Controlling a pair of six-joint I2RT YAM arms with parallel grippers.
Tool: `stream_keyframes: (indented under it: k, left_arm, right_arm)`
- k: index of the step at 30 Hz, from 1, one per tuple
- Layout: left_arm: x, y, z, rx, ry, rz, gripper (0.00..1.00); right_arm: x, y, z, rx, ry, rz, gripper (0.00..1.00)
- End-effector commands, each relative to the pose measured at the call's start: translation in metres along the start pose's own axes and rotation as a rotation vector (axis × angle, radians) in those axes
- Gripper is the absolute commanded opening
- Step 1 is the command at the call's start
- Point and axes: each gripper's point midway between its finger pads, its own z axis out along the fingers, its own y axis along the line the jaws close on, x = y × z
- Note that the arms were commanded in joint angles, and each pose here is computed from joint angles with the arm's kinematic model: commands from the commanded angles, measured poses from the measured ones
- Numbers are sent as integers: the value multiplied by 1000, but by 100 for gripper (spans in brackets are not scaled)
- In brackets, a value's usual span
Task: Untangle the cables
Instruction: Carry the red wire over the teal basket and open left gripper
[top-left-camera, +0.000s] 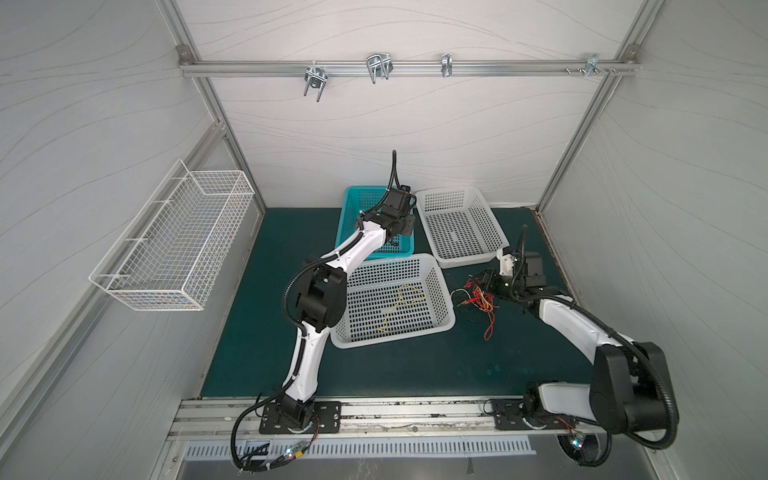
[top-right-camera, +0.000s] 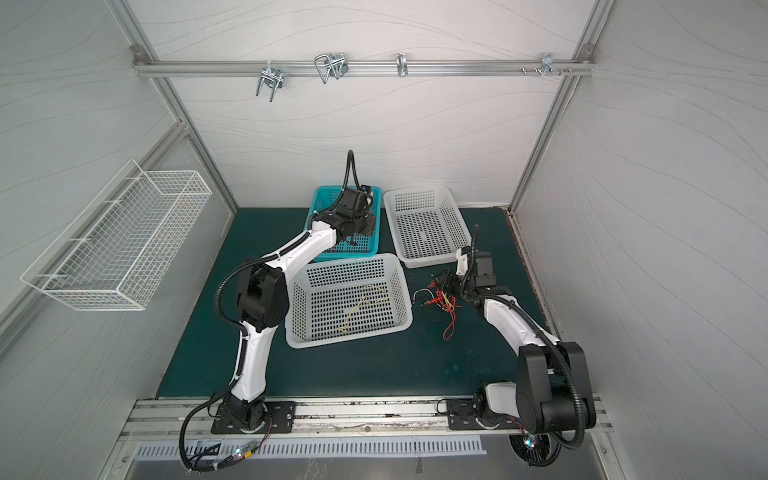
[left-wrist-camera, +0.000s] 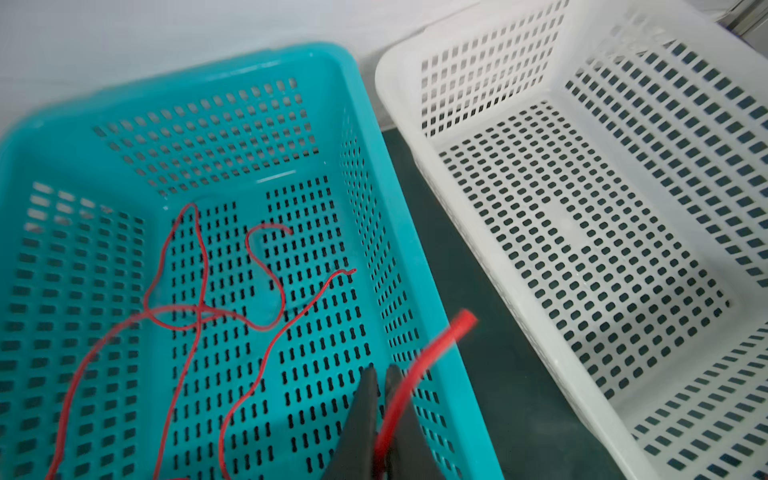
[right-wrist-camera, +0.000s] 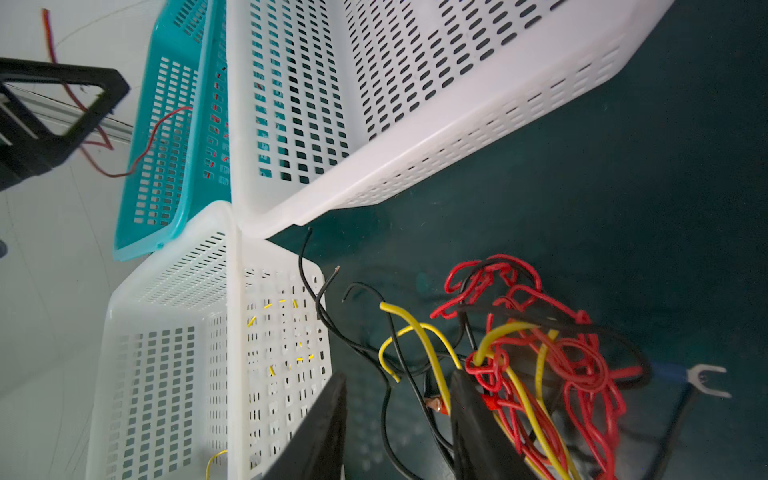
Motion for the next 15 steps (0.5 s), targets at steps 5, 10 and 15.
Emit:
stream_keyframes:
  k: [5, 10, 15]
  left_arm:
    - [6, 14, -1, -41, 82, -132, 31]
    - [12, 15, -9, -46, 115, -167, 49]
    - [10, 21, -20, -70, 113, -166, 92]
  right_arm:
    - [-3, 7, -1, -20, -14, -12, 42]
    - [-3, 7, -2, -24, -16, -10, 42]
    - [-2, 7, -4, -19, -21, -15, 42]
